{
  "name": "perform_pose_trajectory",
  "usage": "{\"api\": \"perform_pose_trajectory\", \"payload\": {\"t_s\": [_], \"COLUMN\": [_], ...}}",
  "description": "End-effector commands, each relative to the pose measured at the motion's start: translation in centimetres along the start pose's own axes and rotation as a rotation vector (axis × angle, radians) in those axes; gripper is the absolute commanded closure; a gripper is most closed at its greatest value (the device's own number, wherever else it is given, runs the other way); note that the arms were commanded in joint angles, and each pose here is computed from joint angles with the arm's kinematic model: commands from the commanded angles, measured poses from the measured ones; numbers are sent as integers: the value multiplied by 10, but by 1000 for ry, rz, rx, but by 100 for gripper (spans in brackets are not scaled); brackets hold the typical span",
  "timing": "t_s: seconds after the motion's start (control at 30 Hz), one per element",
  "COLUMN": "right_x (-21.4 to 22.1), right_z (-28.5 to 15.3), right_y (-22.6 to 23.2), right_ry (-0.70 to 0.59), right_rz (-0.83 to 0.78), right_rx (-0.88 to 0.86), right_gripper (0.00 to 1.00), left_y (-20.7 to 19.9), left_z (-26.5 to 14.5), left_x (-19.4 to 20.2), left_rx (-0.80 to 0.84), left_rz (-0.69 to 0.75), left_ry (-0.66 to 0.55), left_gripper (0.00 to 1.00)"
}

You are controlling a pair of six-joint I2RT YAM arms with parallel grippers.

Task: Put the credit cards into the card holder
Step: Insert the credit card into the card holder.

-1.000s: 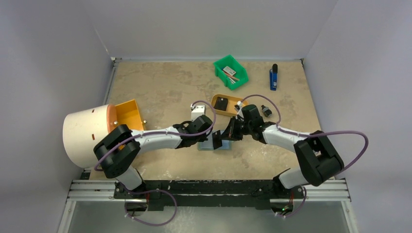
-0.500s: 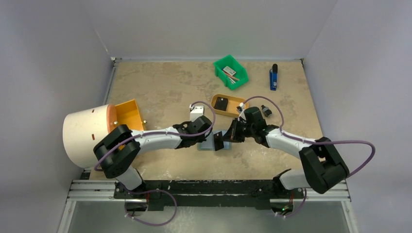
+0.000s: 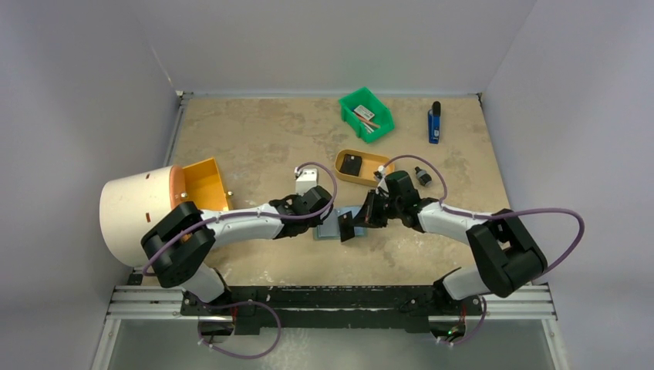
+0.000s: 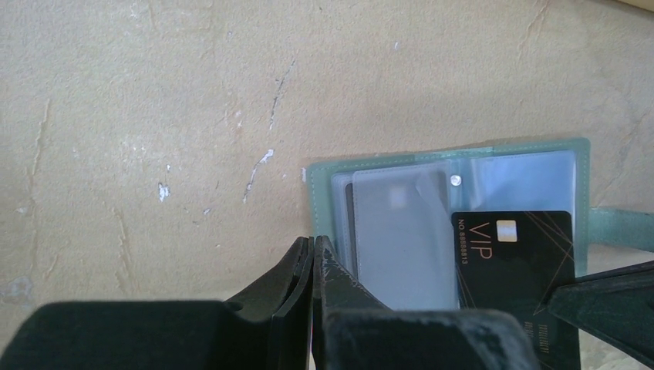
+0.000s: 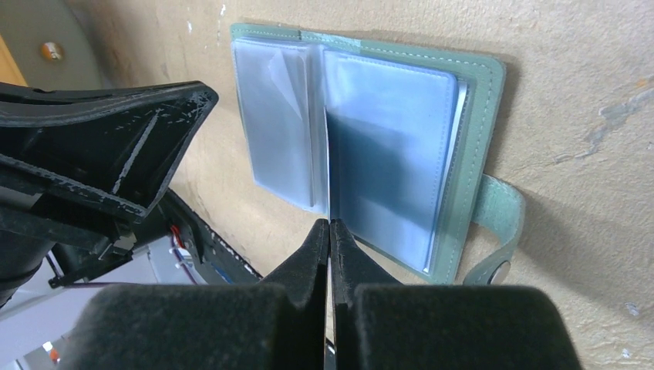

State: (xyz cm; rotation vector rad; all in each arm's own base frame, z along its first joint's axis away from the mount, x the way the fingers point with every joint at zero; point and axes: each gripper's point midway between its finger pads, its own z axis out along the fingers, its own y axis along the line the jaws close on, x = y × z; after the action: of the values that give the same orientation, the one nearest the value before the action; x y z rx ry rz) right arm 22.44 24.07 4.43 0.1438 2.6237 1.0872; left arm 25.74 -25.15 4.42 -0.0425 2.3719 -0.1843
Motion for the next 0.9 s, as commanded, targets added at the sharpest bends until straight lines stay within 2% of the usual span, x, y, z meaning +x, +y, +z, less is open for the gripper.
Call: {"api": "perform_pose_trajectory", "payload": {"t_s": [0.0,0.87], "right_x": [-14,-14], "right_z": [-1,0], "right_y": [16,27], "right_ry": [-40,-34], "right_rz": [-48,-79], "right_rx": [-57,-124], "right_gripper": [100,100], "left_y": [6,13], "left_z": [-3,2], "left_x": [-7,1], "left_rx": [-20,-57], "left_rz": [-26,-17], "left_ry": [-35,-18], "left_gripper": [100,100]}}
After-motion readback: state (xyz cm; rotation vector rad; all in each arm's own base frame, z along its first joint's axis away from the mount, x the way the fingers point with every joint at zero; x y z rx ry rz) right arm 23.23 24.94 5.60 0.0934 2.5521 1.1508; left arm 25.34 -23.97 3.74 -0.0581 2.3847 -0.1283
